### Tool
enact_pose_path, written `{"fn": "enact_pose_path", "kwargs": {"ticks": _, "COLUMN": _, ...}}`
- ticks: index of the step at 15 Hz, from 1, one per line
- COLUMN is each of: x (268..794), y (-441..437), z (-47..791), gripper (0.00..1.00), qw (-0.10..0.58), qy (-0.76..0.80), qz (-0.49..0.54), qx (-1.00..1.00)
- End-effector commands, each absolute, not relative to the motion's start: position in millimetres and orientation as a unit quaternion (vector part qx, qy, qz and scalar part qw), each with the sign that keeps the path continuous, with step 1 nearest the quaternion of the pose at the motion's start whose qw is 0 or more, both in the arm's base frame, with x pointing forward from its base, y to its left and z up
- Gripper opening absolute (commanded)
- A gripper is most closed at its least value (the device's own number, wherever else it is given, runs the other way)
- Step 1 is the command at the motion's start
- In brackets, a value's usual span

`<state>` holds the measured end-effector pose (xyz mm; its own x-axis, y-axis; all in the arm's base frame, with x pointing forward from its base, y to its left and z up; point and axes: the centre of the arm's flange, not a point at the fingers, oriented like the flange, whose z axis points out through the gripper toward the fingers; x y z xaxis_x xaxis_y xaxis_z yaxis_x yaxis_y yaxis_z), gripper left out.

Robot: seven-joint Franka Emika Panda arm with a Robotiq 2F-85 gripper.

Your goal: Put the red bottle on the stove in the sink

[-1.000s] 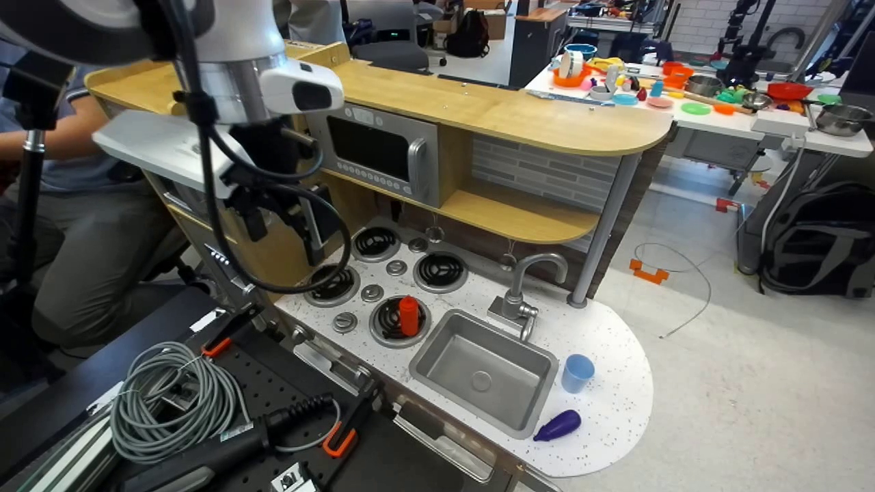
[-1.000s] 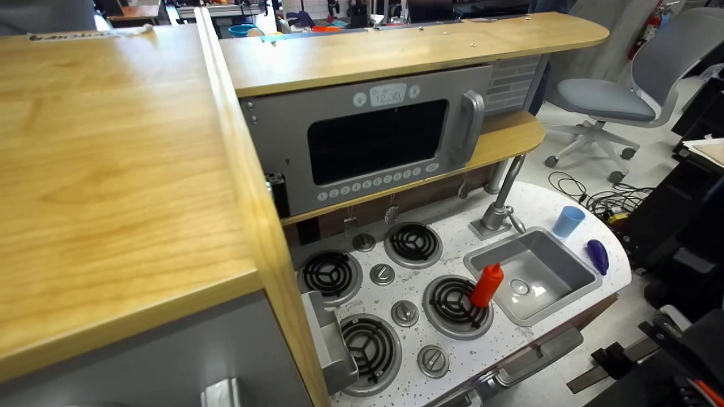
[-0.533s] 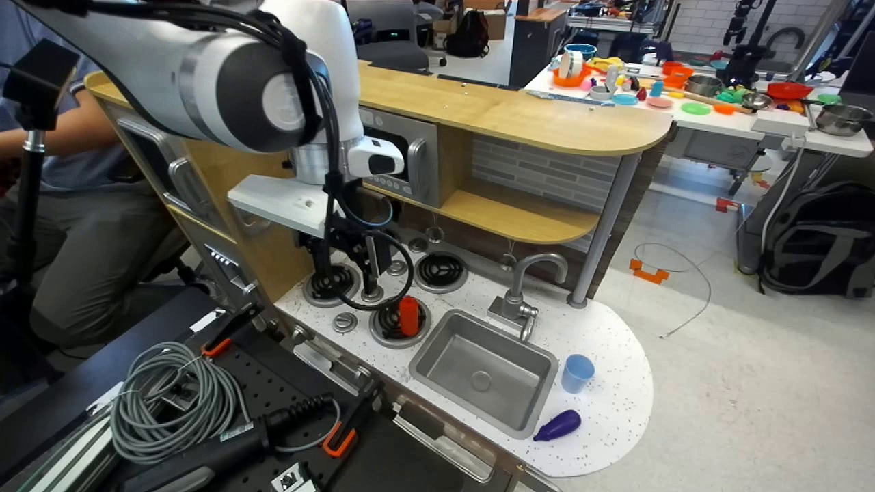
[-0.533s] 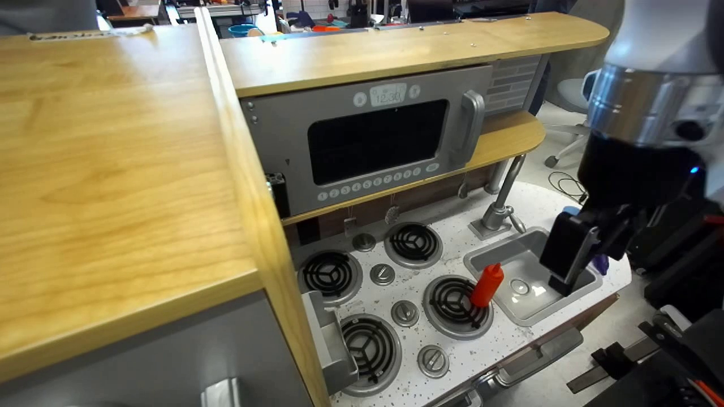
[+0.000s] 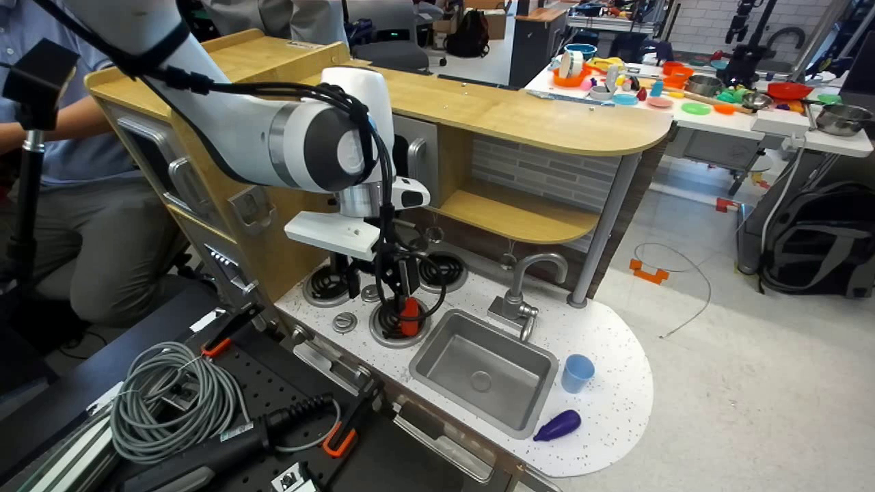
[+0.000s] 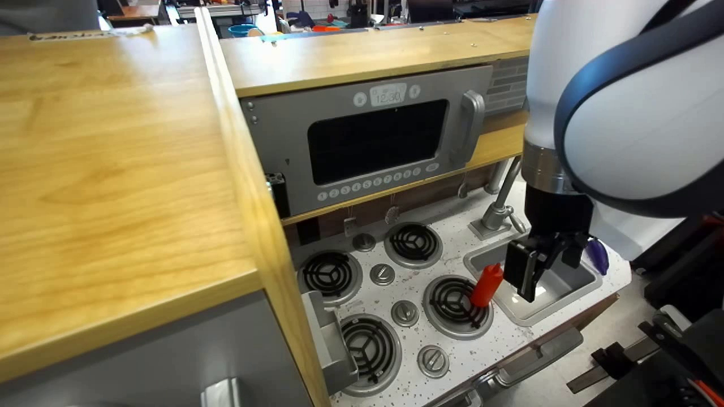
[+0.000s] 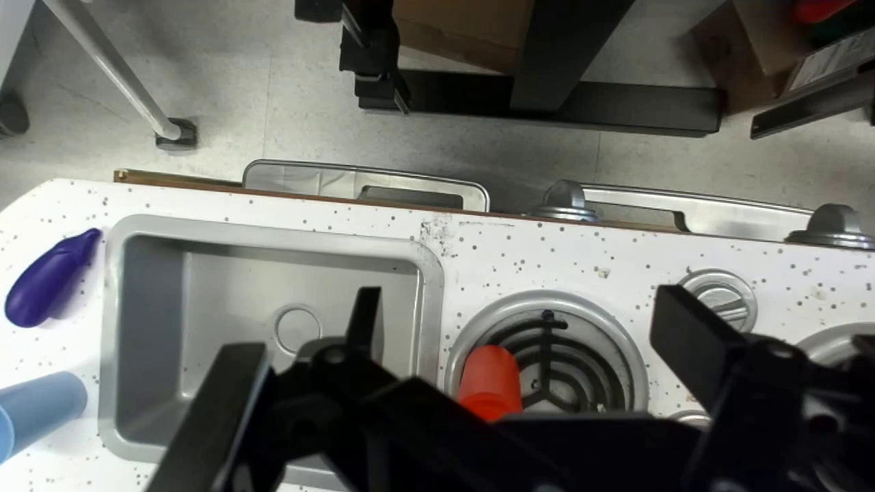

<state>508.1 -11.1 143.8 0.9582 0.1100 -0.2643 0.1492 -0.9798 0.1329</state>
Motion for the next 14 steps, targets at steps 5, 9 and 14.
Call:
{"fn": "enact_pose_path", "kwargs": {"ticks": 5, "x": 537, "y": -30, "z": 95, "gripper": 1.0, "qw": 0.103, "qy": 0.044, "qz": -0.101, "qx": 0.989}}
{"fn": "enact_pose_path", "kwargs": {"ticks": 9, "x": 540, "y": -34, "z": 74, "gripper": 1.0, "qw": 0.118, "qy": 0.046, "qz": -0.082, "qx": 0.989}}
{"fn": "enact_pose_path", "kwargs": {"ticks": 14, "x": 539, "y": -29, "z": 52, "gripper": 1.0, "qw": 0.121, "qy": 0.047, "qz": -0.085, "qx": 0.988}}
